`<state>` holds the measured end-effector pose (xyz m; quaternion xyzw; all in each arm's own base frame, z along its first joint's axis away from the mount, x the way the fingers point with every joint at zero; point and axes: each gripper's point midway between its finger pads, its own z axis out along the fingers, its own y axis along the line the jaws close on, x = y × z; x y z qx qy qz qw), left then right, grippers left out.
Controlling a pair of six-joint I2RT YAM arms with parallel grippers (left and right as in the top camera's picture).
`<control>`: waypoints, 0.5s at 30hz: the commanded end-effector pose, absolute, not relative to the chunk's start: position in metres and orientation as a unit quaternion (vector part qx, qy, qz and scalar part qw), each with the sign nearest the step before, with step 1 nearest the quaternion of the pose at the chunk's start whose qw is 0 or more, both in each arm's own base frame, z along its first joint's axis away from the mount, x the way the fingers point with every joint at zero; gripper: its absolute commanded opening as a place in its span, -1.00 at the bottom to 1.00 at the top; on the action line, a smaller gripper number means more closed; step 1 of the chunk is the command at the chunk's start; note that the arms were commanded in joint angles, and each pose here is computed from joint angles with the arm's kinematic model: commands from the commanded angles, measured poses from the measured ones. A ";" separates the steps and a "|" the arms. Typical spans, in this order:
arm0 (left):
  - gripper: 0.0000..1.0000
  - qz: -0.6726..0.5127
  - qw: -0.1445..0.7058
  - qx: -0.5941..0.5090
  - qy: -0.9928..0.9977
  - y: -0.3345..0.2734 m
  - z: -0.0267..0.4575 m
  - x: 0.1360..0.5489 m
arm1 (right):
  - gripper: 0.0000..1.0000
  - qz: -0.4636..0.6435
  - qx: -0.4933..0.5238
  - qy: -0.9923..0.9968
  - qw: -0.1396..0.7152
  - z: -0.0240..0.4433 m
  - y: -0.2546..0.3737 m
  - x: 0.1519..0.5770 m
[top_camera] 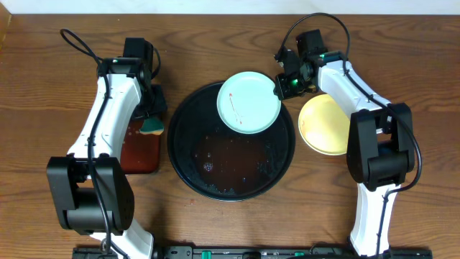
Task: Clean dirty plates on tray and stack at the side
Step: 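Move right gripper to the last pale green plate rim and grip it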
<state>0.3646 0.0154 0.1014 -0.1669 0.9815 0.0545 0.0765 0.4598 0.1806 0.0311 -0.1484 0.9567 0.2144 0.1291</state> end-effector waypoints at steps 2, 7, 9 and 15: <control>-0.85 0.054 0.093 -0.162 0.981 0.017 0.113 0.370 | -0.98 0.227 -0.120 0.958 0.129 0.057 0.188 0.456; -0.85 0.054 0.093 -0.162 0.981 0.017 0.113 0.370 | -0.98 0.232 -0.067 0.967 0.086 0.077 0.198 0.428; -0.85 0.054 0.093 -0.162 0.981 0.017 0.113 0.370 | -0.98 0.216 -0.038 0.974 0.055 0.073 0.201 0.414; -0.85 0.054 0.093 -0.162 0.981 0.017 0.113 0.370 | -0.97 0.135 -0.013 0.991 0.009 0.051 0.213 0.376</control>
